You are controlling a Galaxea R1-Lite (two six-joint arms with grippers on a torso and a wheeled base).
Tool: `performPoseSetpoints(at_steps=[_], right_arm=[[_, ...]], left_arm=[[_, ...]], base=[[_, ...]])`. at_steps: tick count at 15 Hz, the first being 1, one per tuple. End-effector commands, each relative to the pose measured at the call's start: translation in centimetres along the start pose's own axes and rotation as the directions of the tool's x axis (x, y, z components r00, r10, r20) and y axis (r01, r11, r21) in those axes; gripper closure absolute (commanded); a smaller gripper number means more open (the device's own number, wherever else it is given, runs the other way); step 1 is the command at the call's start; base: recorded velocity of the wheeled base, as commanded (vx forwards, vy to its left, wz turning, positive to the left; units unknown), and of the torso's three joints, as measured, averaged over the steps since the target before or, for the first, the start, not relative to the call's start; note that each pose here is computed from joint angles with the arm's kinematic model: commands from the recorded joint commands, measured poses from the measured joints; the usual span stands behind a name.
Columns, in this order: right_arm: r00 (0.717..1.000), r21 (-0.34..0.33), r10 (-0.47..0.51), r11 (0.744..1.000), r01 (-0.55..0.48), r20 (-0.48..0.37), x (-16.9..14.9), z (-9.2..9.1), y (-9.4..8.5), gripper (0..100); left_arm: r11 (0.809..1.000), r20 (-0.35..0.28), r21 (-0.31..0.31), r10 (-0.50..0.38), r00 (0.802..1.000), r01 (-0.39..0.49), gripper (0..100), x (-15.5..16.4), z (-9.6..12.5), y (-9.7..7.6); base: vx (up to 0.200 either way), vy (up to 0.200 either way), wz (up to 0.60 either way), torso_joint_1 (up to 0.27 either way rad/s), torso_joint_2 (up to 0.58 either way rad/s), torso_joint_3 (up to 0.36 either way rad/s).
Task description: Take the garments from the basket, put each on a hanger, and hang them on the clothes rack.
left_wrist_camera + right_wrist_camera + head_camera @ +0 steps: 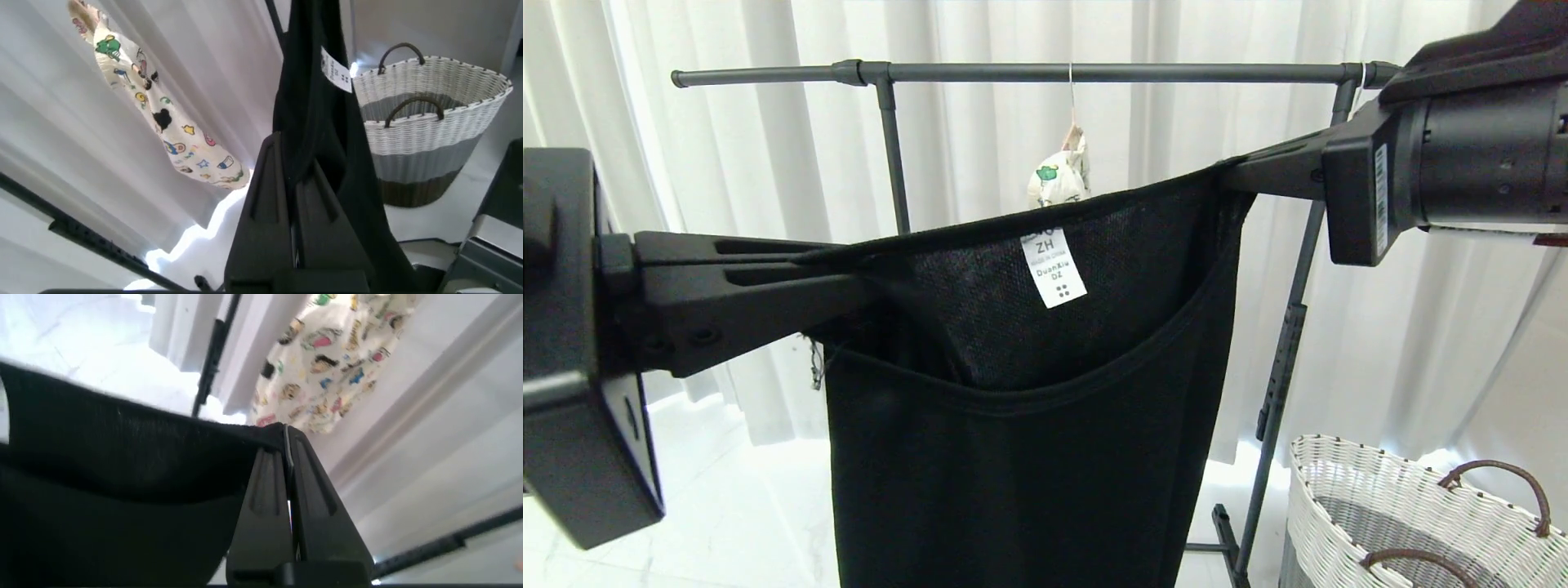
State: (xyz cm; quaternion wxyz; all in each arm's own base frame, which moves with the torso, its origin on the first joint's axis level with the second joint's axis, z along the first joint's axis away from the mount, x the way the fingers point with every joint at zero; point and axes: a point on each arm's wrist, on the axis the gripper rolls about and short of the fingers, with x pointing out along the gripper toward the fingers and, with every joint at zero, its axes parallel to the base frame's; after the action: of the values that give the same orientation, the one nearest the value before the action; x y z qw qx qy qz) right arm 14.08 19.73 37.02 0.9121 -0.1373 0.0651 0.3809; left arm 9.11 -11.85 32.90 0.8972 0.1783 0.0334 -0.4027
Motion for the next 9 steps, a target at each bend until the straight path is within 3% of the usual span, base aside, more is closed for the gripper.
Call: performPoseSetpoints(at_steps=[1,5,9], right_arm=[[1.0,0.0,-0.017,1.0,0.017,0.011,-1.7,0.2,-0.4,100],[1.0,-0.081,-0.025,0.996,0.024,-0.013,-4.2,-0.3,-0.8,100],[0.999,-0.091,-0.024,0.996,0.022,-0.022,-4.4,-0.7,-0.8,100]], left_arm=[[0.999,-0.004,-0.007,0.042,0.999,-0.042,100,0.2,0.3,0.5],[0.988,-0.04,-0.021,0.155,0.987,-0.156,100,2.6,1.3,2.3],[0.983,-0.041,-0.021,0.18,0.983,-0.181,100,3.6,2.1,2.6]], base=[[0.0,0.0,0.0,0.0,0.0,0.0],[0.0,0.0,0.0,0.0,0.0,0.0],[0.0,0.0,0.0,0.0,0.0,0.0]])
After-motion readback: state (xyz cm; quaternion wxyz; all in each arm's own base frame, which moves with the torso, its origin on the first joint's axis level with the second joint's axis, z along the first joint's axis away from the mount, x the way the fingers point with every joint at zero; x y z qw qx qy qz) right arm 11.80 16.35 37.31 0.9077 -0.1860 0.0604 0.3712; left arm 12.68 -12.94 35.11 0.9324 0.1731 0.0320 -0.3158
